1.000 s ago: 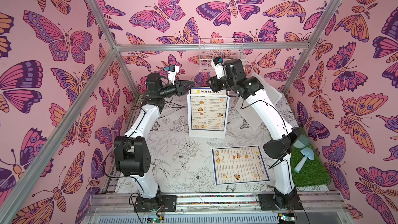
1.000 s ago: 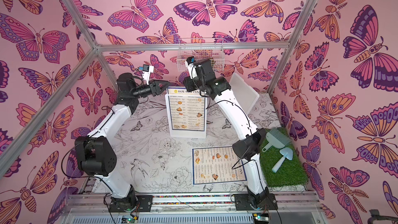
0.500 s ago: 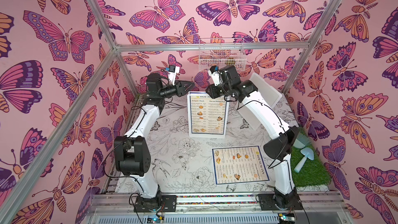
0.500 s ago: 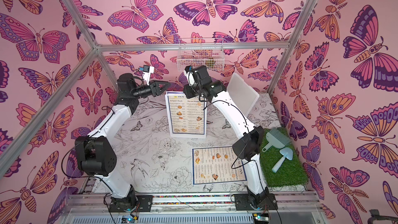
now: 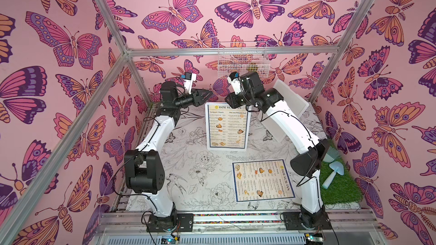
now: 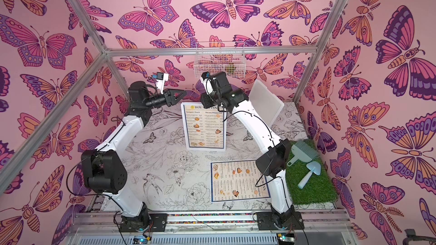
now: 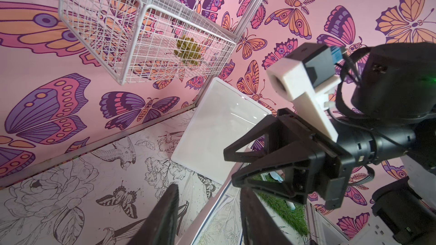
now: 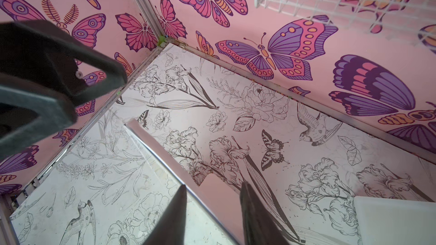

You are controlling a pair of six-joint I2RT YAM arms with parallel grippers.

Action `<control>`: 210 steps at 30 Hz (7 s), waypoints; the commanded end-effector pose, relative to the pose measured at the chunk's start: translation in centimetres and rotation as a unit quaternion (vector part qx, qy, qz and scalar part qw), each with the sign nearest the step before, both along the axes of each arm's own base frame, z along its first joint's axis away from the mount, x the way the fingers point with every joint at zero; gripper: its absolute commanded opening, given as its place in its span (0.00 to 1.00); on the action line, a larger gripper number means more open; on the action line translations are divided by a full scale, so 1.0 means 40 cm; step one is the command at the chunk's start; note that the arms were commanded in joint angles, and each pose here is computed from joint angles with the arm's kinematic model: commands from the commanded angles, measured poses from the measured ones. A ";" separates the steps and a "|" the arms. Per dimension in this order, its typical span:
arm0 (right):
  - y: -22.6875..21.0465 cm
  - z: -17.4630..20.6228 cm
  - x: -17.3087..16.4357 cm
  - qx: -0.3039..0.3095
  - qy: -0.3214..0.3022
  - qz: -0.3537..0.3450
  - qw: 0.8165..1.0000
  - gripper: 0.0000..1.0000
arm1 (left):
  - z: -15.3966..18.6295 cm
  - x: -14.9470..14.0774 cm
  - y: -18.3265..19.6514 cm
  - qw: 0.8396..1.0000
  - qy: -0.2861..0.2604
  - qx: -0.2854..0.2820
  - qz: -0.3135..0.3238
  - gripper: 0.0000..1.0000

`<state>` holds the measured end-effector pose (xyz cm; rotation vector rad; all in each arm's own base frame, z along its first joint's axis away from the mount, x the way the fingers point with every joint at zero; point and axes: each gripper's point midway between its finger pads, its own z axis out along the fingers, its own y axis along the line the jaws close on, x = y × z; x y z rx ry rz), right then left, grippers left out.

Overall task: Insert the menus into the narrow rack
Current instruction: Insert the menu into the narrow rack, then move the narrow rack to the center of the board.

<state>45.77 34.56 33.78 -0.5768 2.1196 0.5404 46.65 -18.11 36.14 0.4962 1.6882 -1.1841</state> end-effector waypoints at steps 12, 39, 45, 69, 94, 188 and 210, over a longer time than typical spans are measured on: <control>0.003 -0.036 0.008 -0.021 0.006 0.001 1.000 0.40 | 0.008 -0.030 0.024 0.998 -0.010 0.024 0.049 0.45; -0.128 0.118 -0.025 -0.024 -0.076 -0.049 0.996 0.53 | -0.001 -0.105 0.073 0.975 0.026 0.094 0.198 0.53; -0.278 0.013 -0.136 -0.002 -0.063 -0.105 0.993 0.68 | -0.114 -0.228 0.031 0.960 0.060 0.151 0.228 0.59; -0.299 -0.496 -0.132 -0.007 0.061 -0.128 0.990 0.56 | -0.416 -0.242 0.103 0.946 0.118 0.163 0.253 0.99; 0.190 -0.592 0.039 0.084 0.077 0.063 0.991 0.49 | -0.499 -0.319 0.388 0.841 0.194 0.206 0.461 0.99; -0.753 -0.318 -0.014 0.250 -0.093 -0.015 0.964 0.15 | -0.340 -0.242 -0.317 0.977 0.080 0.185 0.071 0.98; -0.360 -0.312 -0.183 0.262 0.051 0.318 0.910 0.04 | -0.290 -0.349 -0.115 0.963 0.082 0.208 0.153 0.99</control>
